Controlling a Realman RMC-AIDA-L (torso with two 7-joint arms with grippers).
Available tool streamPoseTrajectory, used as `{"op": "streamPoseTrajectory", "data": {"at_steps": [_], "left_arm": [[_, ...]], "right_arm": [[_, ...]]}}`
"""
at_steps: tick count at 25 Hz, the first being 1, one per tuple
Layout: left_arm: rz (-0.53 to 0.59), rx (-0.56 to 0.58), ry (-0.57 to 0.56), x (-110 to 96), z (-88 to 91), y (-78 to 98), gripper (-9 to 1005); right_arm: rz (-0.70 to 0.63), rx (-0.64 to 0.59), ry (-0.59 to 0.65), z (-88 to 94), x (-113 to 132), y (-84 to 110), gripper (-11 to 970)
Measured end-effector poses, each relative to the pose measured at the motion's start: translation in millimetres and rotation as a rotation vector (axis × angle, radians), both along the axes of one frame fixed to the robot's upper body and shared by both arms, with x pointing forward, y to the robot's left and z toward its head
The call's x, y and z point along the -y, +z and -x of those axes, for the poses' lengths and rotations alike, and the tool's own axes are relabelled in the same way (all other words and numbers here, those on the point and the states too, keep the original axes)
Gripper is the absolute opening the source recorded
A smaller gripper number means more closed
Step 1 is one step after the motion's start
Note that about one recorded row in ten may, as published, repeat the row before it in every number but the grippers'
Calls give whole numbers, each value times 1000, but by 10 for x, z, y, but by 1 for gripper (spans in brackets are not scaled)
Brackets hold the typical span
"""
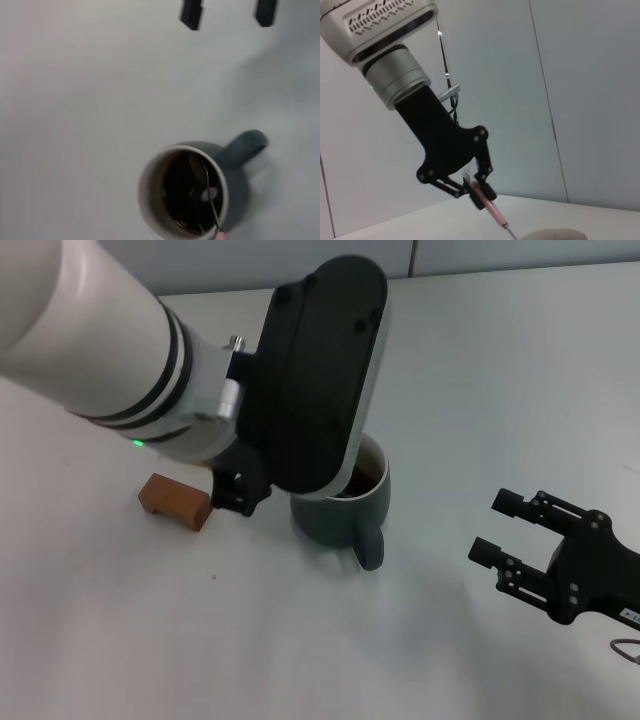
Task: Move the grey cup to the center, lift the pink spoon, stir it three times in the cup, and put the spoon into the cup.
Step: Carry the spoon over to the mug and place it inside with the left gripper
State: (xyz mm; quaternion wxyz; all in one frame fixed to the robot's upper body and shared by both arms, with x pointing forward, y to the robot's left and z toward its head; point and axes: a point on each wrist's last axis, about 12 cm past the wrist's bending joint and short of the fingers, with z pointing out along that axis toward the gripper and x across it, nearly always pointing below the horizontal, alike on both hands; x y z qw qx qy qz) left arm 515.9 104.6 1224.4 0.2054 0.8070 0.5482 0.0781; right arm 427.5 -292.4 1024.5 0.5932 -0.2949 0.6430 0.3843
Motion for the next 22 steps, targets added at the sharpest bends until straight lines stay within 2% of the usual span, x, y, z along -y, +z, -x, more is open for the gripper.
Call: {"op": "streamPoseTrajectory", "data": {"at_steps": [5, 10, 11, 14, 16, 22], "left_arm": [[-35, 32, 34, -92, -49, 14, 140], [-15, 58, 46, -96, -101, 37, 140], [34, 36, 37, -78, -109, 68, 140], [50, 24, 33, -79, -102, 81, 141], [154, -28, 52, -146, -103, 160, 141], [258, -79, 72, -236, -106, 176, 142]], "right_arm": [[0, 3, 3, -14, -7, 6, 666], [-1, 5, 9, -25, -20, 9, 666], [0, 4, 14, -26, -27, 9, 667], [1, 4, 16, -27, -30, 9, 667], [0, 1, 16, -28, -30, 8, 667], [2, 0, 16, -33, -17, 13, 667]]}}
